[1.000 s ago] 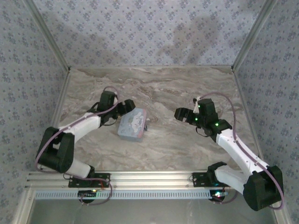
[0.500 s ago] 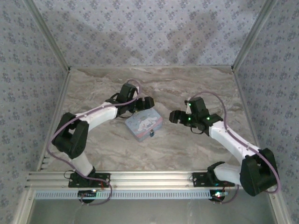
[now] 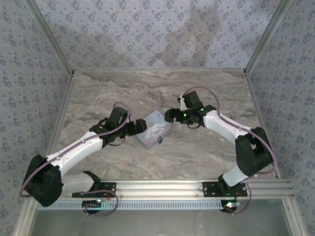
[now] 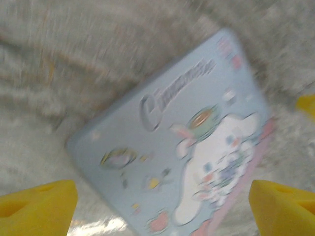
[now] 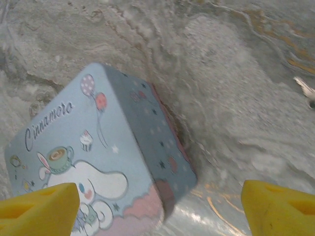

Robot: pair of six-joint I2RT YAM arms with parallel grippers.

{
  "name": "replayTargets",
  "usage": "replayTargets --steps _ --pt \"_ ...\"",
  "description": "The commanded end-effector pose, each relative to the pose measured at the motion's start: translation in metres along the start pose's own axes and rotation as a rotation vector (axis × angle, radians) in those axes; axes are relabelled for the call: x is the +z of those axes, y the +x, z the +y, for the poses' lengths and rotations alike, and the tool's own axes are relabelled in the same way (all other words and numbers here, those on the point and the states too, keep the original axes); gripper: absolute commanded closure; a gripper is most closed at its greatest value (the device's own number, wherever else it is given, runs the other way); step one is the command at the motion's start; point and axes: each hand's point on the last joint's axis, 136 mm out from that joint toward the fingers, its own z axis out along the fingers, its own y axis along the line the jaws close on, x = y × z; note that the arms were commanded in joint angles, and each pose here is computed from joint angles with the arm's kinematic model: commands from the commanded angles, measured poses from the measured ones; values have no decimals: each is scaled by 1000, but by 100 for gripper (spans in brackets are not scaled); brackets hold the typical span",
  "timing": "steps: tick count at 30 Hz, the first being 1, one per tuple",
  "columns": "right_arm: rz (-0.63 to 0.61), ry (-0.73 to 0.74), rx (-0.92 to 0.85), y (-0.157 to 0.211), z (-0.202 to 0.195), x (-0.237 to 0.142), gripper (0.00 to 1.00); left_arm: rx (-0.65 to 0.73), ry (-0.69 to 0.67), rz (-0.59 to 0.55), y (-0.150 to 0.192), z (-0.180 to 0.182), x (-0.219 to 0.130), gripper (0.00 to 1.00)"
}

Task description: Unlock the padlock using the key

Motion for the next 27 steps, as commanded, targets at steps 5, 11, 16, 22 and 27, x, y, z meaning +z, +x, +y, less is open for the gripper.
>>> replayTargets --steps 5,11,16,22,27 --pt "46 -74 -44 -15 24 23 16 -55 94 -40 -14 -24 21 9" --pt "91 -99 -51 -5 31 34 21 -32 100 -54 -35 -32 40 9" --pt "96 -108 -54 3 36 34 23 -28 88 -64 -56 -29 51 10" --pt "87 -105 -49 1 38 36 23 -9 89 -66 -80 -31 62 10" --pt "72 4 -38 -4 17 30 23 -7 70 -51 -83 -28 66 10"
